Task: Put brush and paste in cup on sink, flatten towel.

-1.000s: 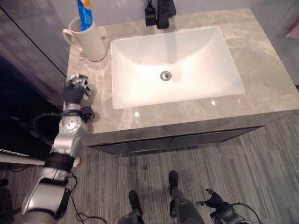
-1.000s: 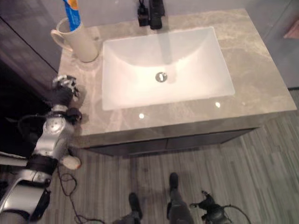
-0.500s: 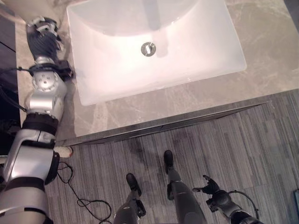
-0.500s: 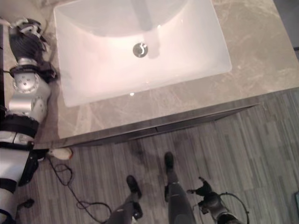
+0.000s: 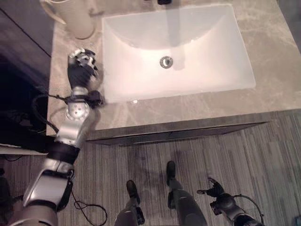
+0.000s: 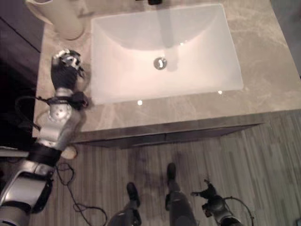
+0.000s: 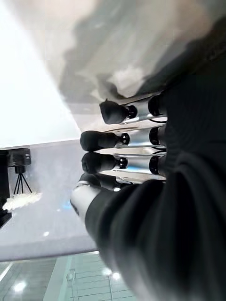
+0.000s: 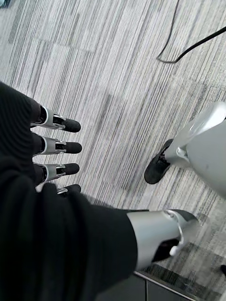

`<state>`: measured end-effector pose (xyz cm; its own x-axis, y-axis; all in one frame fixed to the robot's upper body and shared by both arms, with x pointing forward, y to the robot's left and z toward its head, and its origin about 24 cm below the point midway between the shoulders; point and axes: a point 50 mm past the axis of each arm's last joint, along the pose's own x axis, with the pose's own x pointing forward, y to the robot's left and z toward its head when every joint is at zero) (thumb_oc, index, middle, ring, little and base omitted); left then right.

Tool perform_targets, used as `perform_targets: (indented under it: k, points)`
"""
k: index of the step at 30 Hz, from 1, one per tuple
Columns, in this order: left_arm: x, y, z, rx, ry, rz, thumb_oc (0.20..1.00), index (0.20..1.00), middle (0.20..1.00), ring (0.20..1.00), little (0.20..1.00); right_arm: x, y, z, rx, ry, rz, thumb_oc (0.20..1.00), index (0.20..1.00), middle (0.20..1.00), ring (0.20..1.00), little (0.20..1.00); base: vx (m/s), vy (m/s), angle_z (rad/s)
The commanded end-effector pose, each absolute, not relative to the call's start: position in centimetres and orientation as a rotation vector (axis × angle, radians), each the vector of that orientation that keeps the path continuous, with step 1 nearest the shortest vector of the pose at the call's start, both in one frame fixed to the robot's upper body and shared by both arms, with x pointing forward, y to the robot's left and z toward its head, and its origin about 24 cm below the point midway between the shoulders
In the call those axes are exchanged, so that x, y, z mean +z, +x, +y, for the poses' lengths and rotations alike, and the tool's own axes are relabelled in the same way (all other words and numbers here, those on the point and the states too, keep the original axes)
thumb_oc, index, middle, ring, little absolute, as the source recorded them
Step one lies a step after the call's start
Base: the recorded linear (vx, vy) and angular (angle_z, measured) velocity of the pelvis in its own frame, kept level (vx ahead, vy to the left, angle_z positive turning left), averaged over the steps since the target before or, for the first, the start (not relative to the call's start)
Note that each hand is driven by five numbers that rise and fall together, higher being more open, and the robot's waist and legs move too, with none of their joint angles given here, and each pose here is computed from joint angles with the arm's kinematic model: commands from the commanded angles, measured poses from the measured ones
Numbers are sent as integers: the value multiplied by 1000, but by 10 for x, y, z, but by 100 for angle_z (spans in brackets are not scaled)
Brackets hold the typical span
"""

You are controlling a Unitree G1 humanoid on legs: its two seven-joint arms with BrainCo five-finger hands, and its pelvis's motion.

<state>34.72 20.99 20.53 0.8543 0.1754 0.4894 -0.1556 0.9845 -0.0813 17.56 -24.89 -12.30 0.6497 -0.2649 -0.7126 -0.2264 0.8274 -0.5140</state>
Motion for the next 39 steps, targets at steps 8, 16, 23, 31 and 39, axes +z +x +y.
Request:
perform_targets:
  k: [8,16,23,31,39]
  points:
    - [174,292,229,153,-78,-593,200,200,200,200,200,-141,137,-247,-18,-531,1007,1000,1000,1000,1000,1000,53,106,-2]
    - [170,259,233,161,-73,-660,200,200,200,200,200,-145,128,-237,31,-485,1003,1000,1000,1000,1000,1000,22,13,-11]
    - [158,248,231,198,-110,-650,200,200,200,200,200,-144,125,-238,65,-492,994,1000,1000,1000,1000,1000,11,-62,-6]
    - [156,253,212,123,-130,-638,200,200,200,200,200,-134,133,-258,41,-566,949,1000,1000,1000,1000,1000,-58,-129,0]
    - [170,256,205,139,-179,-690,200,200,200,200,200,-124,149,-252,-15,-541,847,1000,1000,1000,1000,1000,4,-106,3]
